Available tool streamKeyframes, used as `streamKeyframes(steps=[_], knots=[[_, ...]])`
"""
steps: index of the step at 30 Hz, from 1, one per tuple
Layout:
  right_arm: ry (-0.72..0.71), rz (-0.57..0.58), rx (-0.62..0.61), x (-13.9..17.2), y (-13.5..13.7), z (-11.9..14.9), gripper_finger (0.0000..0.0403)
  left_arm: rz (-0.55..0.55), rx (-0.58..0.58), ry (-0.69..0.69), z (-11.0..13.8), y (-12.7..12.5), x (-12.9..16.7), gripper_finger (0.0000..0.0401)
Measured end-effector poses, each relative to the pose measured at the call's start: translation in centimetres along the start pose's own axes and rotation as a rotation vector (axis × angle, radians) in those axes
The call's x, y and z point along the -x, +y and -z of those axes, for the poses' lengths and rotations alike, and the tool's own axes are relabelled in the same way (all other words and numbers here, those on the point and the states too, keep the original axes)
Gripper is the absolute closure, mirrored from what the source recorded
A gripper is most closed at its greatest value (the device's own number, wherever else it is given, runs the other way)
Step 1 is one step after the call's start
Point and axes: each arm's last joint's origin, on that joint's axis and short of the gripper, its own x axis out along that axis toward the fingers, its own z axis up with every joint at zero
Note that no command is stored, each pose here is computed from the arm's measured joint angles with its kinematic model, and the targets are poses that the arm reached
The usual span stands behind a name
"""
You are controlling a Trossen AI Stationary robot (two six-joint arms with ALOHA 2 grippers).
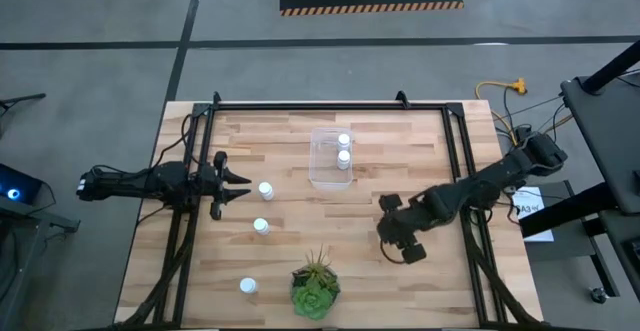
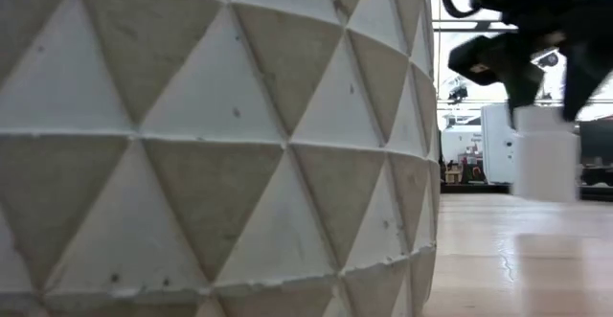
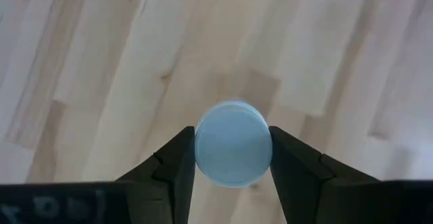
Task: Pick and place pill bottles into a basket
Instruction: Put the white pill bottle into the transparent bin
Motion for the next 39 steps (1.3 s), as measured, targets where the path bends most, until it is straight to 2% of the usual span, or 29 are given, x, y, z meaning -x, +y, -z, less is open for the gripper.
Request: streamKeyframes(steps=[9,24,31,39], knots=[[-0.056,0.001,0.025,2.4,-3.3,-1.7,0.0255,0.000,0.000,0.000,0.0,0.0,0.0,0.0294],[-0.123,0.111,0.021,6.5,-10.5,-3.0,0.0255,0.000,0.000,0.000,0.0,0.0,0.0,0.0294],[-0.152,0.169,-0.012,8.3,-13.8,-2.7,0.0255,0.000,0.000,0.000,0.0,0.0,0.0,0.0294],[-0.191,0.201,-0.035,9.4,-16.1,-2.1,0.0255,0.000,0.000,0.000,0.0,0.0,0.0,0.0294]])
